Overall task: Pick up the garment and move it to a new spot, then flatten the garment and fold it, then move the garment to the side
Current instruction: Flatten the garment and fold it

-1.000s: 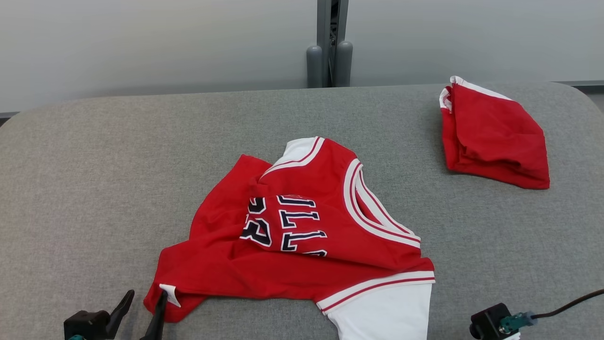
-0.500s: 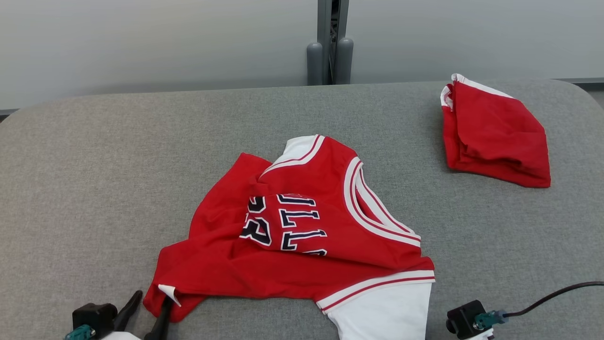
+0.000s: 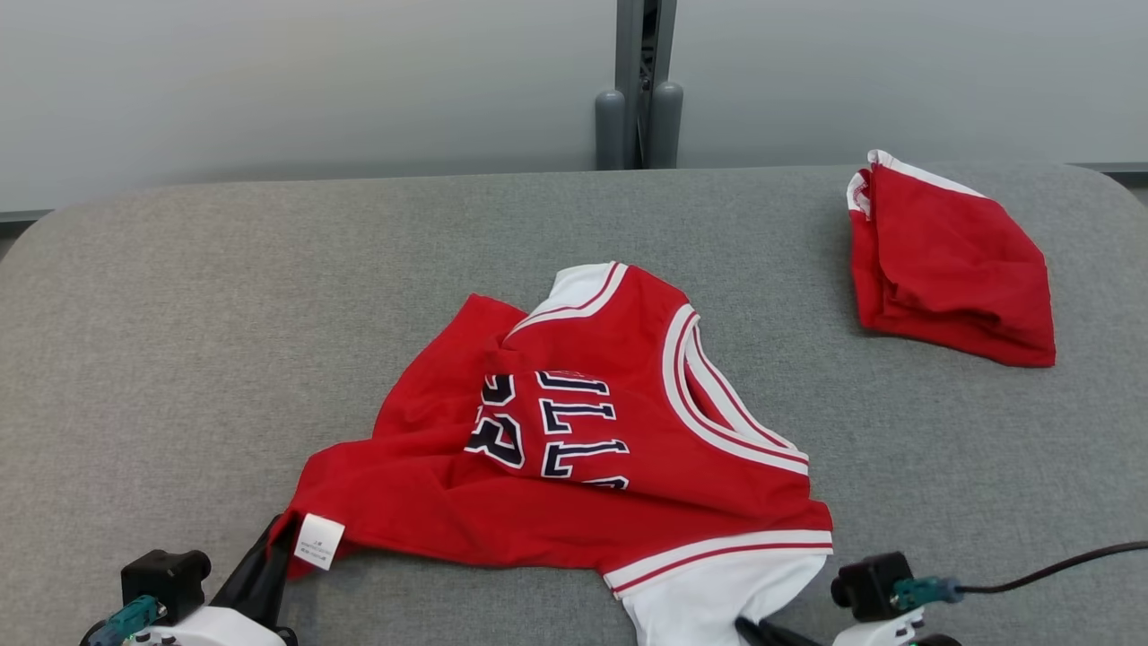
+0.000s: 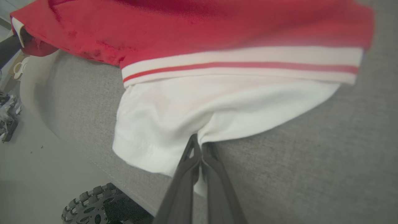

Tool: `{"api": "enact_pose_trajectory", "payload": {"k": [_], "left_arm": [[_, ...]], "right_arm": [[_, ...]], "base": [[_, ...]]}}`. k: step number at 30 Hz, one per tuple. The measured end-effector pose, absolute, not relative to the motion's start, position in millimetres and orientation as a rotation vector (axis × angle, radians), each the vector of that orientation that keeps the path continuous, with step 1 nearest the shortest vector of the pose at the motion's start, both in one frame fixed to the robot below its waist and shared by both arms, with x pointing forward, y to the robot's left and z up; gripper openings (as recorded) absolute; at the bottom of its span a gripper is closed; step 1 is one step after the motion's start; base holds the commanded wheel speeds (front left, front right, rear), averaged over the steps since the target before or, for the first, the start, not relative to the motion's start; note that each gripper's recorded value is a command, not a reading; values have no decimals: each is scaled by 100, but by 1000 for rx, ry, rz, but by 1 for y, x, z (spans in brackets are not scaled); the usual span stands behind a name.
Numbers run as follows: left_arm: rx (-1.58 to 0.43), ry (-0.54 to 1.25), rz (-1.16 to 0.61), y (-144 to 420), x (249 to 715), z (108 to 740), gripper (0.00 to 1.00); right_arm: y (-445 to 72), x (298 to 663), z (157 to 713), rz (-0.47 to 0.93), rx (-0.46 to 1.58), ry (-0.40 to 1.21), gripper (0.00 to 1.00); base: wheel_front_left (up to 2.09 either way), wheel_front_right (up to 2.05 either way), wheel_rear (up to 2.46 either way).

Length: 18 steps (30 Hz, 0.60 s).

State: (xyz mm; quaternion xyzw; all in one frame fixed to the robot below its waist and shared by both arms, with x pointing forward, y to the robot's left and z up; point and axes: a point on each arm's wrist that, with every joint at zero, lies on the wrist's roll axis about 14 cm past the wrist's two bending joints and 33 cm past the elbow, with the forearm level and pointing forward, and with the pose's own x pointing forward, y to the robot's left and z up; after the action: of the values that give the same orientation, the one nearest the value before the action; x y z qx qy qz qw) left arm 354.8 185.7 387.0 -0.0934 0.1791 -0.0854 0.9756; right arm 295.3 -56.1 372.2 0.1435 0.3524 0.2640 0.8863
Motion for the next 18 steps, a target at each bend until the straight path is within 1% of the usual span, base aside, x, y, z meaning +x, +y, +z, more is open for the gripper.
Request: {"api": "enact_pose_trajectory", "payload": {"k": [6, 13, 18], "left_arm": [[-128, 260, -189, 192, 360, 416, 0], [-13, 148, -255, 189, 372, 453, 0], [98, 87, -316, 188, 393, 483, 0]], "right_arm": [[-56, 318, 414, 580, 377, 589, 0], [-53, 340, 468, 634, 455, 437, 0], [-58, 368, 500, 645, 431, 329, 0]], "base": [[0, 0, 0], [0, 0, 0], [0, 0, 0]]}}
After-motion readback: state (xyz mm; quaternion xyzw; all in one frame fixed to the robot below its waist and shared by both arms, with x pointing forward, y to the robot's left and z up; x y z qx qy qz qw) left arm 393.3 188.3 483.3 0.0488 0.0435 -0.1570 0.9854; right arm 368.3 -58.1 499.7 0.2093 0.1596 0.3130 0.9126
